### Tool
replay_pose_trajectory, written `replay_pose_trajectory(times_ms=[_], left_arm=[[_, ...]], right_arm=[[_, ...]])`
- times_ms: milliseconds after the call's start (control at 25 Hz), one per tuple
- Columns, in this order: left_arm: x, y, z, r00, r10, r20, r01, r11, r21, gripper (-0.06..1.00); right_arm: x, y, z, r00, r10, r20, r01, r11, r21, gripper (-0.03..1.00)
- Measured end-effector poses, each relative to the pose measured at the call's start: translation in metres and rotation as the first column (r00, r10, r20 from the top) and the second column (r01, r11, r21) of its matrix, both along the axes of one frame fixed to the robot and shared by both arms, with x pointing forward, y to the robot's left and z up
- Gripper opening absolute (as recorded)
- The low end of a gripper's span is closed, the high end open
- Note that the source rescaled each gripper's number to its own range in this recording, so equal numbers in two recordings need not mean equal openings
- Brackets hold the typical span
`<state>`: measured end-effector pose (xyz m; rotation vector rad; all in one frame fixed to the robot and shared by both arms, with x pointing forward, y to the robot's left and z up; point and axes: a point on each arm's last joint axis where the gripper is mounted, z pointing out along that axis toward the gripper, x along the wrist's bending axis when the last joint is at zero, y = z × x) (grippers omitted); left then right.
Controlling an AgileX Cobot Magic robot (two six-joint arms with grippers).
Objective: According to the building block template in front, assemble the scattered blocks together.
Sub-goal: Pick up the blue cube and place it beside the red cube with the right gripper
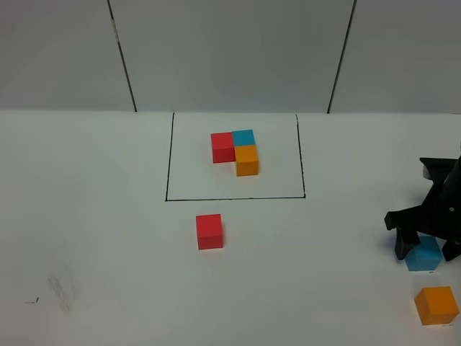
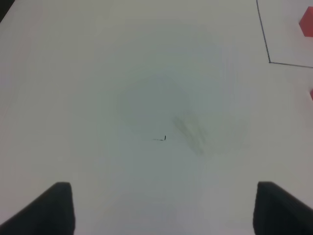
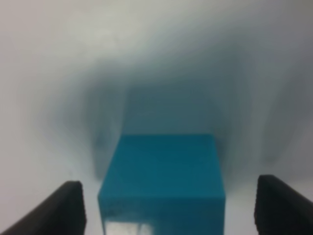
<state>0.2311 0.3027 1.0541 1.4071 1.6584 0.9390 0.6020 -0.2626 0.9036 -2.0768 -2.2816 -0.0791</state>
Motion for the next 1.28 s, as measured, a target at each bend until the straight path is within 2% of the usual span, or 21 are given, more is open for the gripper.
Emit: replay_pose_trajectory(times_ms=[320,400,600,1280], left_arm=[[0.0000,0.0000,0.0000,1.000,0.000,0.000,0.000,1.000,0.000,0.94],[0.0000,0.0000,0.0000,1.000,0.000,0.000,0.000,1.000,0.000,0.94],[0.0000,0.0000,0.0000,1.000,0.000,0.000,0.000,1.000,0.000,0.94],[0.0000,0.0000,0.0000,1.000,0.000,0.000,0.000,1.000,0.000,0.94]], right_arm=[[0.0000,0.0000,-0.0058,1.000,-0.001,-0.017,0.001,1.000,-0.001,0.49],[-0.0001,0.0000,-0.0058,1.000,-0.001,-0.018,0.001,1.000,-0.001,0.42],[0.0003,0.0001,-0.0058,1.000,-0.002,-0.013,0.002,1.000,0.000,0.11],[0.0010,0.0008,-0.0058,1.000,-0.009,-0.006,0.009,1.000,0.008,0.11]])
